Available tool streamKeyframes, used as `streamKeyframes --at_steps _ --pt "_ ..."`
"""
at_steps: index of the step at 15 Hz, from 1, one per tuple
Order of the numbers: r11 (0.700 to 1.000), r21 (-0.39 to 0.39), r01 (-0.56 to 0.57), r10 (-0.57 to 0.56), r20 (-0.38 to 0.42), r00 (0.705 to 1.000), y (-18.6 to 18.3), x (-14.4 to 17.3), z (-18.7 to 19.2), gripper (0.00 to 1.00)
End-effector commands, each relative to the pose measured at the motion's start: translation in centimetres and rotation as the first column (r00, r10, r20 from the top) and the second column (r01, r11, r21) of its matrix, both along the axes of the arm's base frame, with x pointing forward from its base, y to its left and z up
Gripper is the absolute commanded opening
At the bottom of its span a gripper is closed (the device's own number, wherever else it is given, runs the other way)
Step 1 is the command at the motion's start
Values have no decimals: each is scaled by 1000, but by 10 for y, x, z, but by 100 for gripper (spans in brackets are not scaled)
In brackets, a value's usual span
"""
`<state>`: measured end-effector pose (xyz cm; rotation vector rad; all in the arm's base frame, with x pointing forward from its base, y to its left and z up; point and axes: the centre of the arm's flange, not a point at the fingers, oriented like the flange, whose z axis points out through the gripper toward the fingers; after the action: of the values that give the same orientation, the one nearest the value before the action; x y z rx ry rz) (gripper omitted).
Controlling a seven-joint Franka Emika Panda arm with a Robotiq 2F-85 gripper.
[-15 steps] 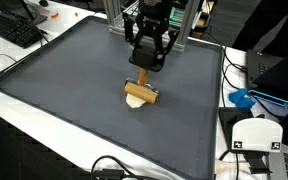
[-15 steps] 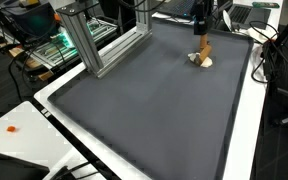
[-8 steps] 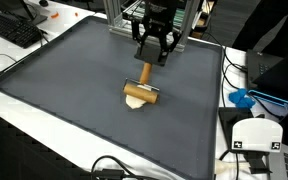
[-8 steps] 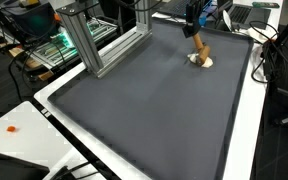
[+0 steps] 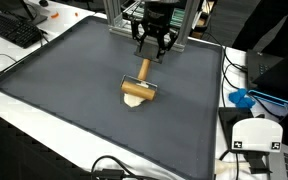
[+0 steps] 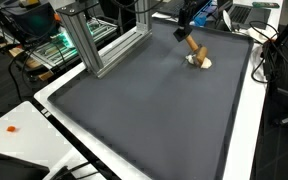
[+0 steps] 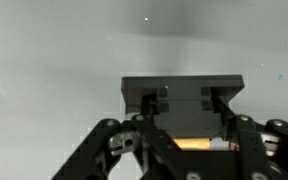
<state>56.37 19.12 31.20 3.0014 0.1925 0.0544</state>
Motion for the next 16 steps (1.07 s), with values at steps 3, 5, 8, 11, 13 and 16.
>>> streamKeyframes --at_steps 3,5,8,11,13,16 --pt "999 -32 -9 6 -114 994 -17 -9 -6 36" --pt "999 -37 -12 7 -133 991 -19 -10 -6 36" --pt "999 -43 -13 6 -162 987 -22 -10 -6 36" --pt "999 -41 -7 -1 -194 981 -25 -12 -6 36" --pt "999 -37 -1 -7 -216 976 -28 -12 -5 36" --pt "999 -35 4 -13 -244 970 -30 -13 -5 36"
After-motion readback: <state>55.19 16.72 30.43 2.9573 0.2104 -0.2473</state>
